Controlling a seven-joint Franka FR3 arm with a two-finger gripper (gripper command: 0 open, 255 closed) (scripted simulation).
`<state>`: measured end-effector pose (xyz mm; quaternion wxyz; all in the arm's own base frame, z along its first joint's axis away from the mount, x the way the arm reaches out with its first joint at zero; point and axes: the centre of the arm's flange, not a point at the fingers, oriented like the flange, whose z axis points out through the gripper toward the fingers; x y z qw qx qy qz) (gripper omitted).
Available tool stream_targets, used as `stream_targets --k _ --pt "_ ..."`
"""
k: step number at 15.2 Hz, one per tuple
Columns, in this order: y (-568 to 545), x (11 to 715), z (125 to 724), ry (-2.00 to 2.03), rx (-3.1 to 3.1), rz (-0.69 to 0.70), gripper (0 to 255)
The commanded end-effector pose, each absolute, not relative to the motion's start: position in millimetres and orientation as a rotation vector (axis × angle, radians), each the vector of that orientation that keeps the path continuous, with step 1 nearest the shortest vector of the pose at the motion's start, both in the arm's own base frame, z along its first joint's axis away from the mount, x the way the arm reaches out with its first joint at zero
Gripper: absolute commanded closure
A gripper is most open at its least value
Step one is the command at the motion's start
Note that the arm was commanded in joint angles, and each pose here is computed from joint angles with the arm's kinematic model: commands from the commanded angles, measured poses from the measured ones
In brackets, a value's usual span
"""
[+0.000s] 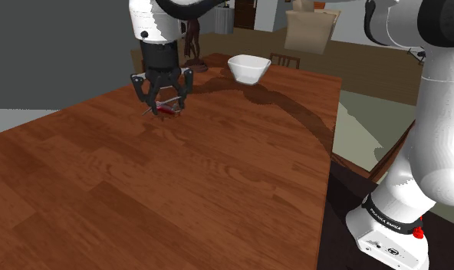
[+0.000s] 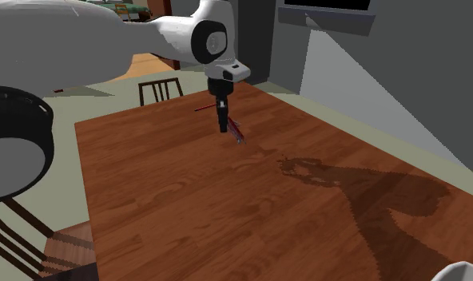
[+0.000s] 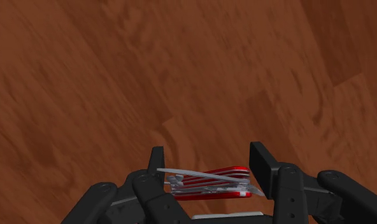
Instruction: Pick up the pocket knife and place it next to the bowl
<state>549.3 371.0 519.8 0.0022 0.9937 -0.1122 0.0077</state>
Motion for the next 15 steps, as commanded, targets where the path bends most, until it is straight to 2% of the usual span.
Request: stream_targets --k 1,7,15 --pt "370.6 549.2 529.8 -0.352 3.117 0.024 255" --pt "370.6 549.2 558.4 -0.352 3.117 0.024 255" --pt "268.8 577.3 558.5 -0.352 3.117 0.024 255"
